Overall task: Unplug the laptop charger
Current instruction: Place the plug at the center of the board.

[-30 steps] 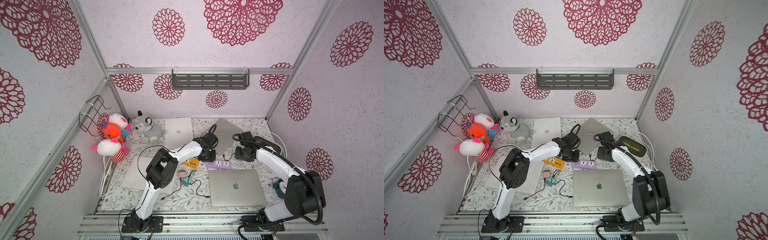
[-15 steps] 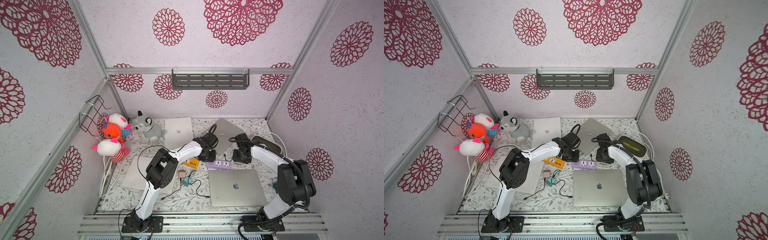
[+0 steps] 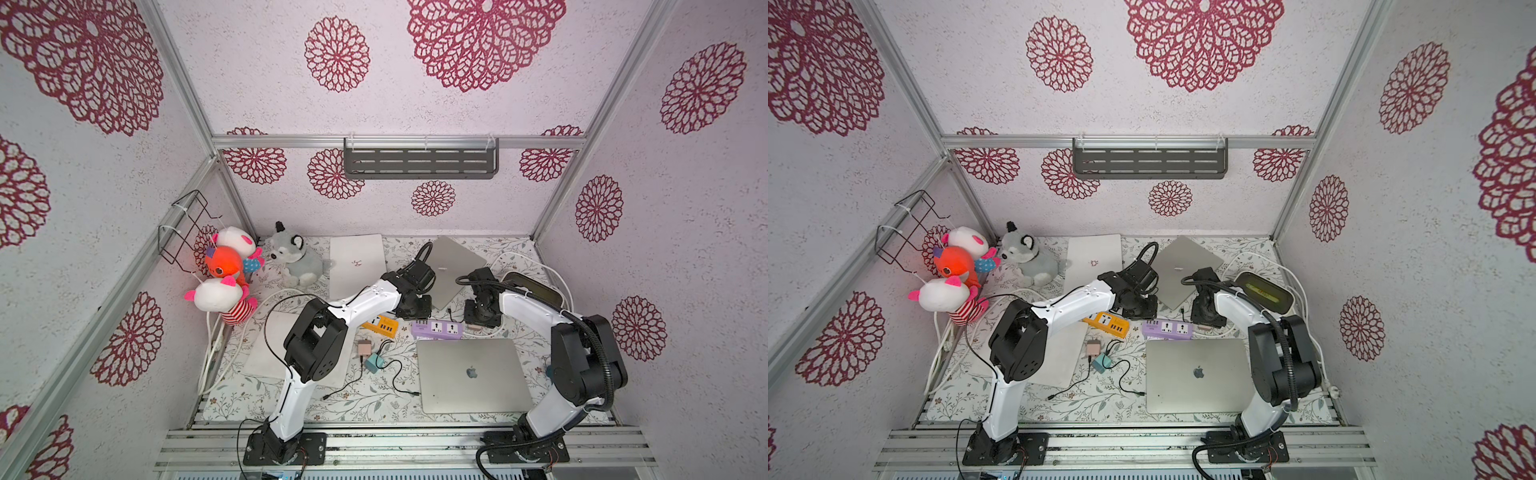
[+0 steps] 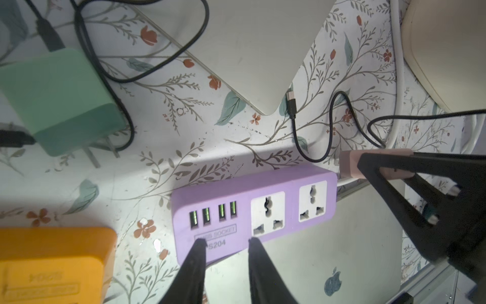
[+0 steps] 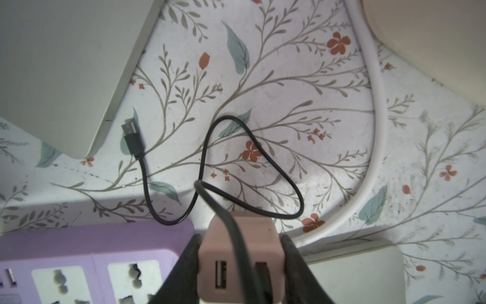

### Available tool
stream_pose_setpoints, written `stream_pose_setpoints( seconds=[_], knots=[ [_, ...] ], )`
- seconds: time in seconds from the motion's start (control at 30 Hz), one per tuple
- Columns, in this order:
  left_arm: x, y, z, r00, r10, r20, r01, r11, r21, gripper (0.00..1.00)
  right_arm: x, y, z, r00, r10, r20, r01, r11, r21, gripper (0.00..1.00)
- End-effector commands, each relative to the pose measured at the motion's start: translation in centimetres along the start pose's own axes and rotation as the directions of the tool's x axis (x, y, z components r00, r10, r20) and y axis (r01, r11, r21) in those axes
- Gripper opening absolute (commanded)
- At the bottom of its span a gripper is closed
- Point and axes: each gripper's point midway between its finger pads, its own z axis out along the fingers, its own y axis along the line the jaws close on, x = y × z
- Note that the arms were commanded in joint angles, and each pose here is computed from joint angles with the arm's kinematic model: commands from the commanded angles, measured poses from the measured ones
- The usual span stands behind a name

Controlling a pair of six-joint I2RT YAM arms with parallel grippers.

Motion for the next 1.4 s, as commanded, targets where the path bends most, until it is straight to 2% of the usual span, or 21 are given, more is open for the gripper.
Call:
stream_pose_setpoints(
  seconds=[0.0,0.27,0.77,1.37],
  knots=[
    [-0.6,0.6,-2.4,0.999,0.004,0.038,-0.004,1.0,-0.014,0.31,0.0,0.1,0.7,1.0,-0.008,-0.023,0.008,1.0,-0.001,0.28],
    [-0.9,2.1,-3.9,0.998,-0.017,0.058,0.018,1.0,-0.021,0.32,-0.1,0.5,2.0,0.999,-0.005,-0.046,0.005,1.0,-0.009,0.28],
    [-0.7,3.4,-4.0,0.998,-0.036,0.053,0.038,0.999,-0.034,0.31,-0.2,1.2,3.8,0.995,-0.011,-0.097,0.01,1.0,-0.011,0.28],
    [-0.6,3.8,-3.8,0.998,-0.045,0.05,0.047,0.998,-0.041,0.32,0.8,-0.6,2.9,0.994,0.05,-0.095,-0.046,0.998,0.039,0.29]
  ],
)
